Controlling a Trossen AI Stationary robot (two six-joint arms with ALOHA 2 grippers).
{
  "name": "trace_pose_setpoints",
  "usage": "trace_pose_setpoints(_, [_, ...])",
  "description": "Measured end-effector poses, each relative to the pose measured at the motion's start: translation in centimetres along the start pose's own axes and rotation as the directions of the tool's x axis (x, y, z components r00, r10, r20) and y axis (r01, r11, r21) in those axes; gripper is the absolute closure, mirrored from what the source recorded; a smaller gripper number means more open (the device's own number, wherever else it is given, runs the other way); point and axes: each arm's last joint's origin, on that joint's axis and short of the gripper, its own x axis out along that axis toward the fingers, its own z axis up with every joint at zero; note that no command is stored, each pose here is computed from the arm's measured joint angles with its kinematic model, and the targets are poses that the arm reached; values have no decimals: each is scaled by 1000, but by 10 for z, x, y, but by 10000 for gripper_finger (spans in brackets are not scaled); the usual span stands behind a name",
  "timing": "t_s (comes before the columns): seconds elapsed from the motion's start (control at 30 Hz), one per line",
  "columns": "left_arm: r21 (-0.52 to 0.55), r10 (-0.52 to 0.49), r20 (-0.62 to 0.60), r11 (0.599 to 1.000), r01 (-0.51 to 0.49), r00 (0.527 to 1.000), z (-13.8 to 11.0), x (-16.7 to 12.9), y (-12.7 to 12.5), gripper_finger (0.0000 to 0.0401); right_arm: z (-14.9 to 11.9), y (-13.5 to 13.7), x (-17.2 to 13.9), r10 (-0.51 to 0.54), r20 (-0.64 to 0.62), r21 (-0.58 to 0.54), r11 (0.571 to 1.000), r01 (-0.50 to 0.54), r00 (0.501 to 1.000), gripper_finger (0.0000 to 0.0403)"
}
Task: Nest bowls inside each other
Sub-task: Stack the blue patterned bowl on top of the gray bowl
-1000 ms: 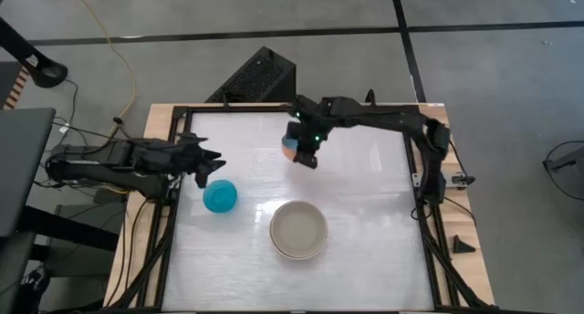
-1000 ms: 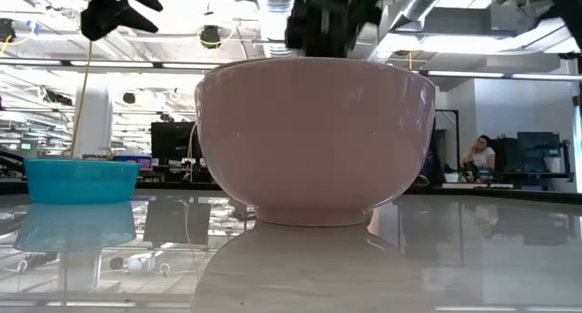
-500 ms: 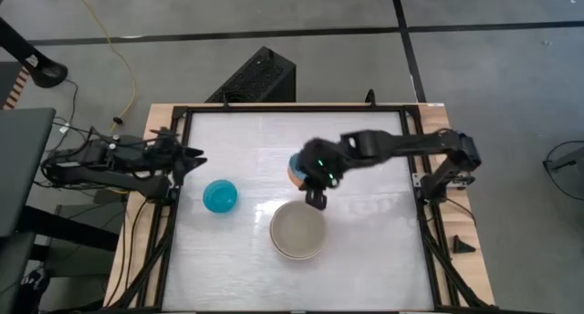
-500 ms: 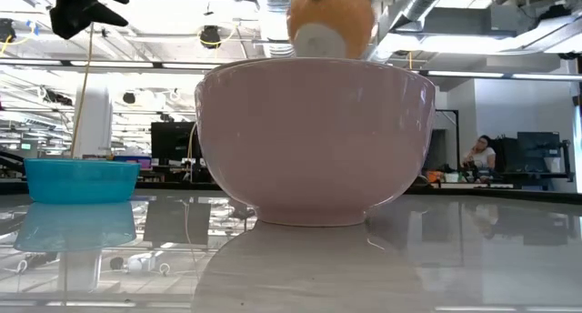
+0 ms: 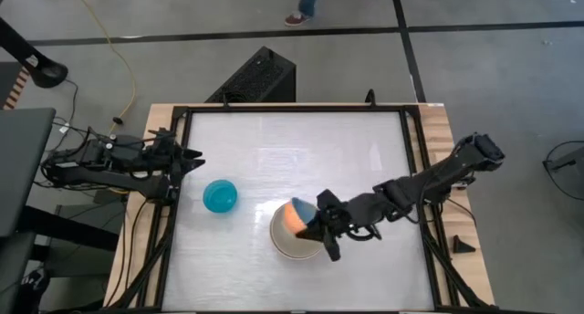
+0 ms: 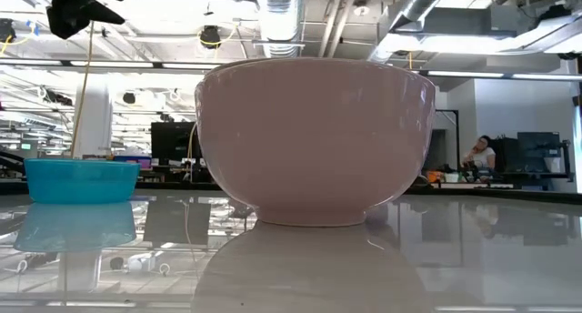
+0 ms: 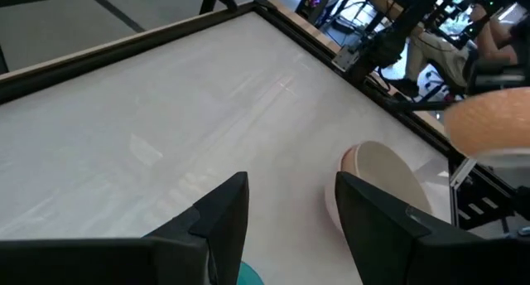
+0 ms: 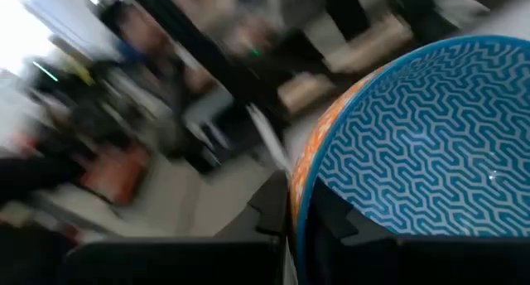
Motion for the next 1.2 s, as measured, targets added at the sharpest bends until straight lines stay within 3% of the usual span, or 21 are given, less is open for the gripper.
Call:
trace_pose_setpoints(0.07, [-10, 0, 0, 1000, 0, 1000, 0, 0, 0, 231, -5, -2, 9, 72, 59, 29, 997, -73, 996, 358])
trace_pose_setpoints(0.13, [-25, 1, -1, 1000, -1, 1000, 0, 0, 0, 231, -11, -6, 18, 72, 32, 47, 996, -73, 997, 358])
trace_pose_setpoints(0.3, [-9, 5, -6, 1000, -5, 1000, -1, 0, 0, 231, -38, -22, 47, -44, -129, 24, 999, 48, 991, 357])
trace_pose_setpoints(0.47, [26, -12, -20, 1000, 12, 1000, -1, 0, 0, 231, -42, -19, 70, -156, -242, -12, 987, 158, 958, 357])
trace_pose_setpoints(0.8, [65, -48, -56, 997, 52, 997, -3, 0, -1, 231, -33, -22, 111, -481, -444, -261, 876, 405, 756, 357])
trace_pose_setpoints(1.07, [72, -59, -86, 995, 65, 995, -4, 0, 0, 231, -48, -40, 128, -588, -545, -326, 805, 495, 598, 357])
trace_pose_setpoints(1.2, [72, -74, -98, 994, 81, 992, -5, 0, -1, 231, -51, -44, 129, -589, -561, -326, 803, 498, 582, 357])
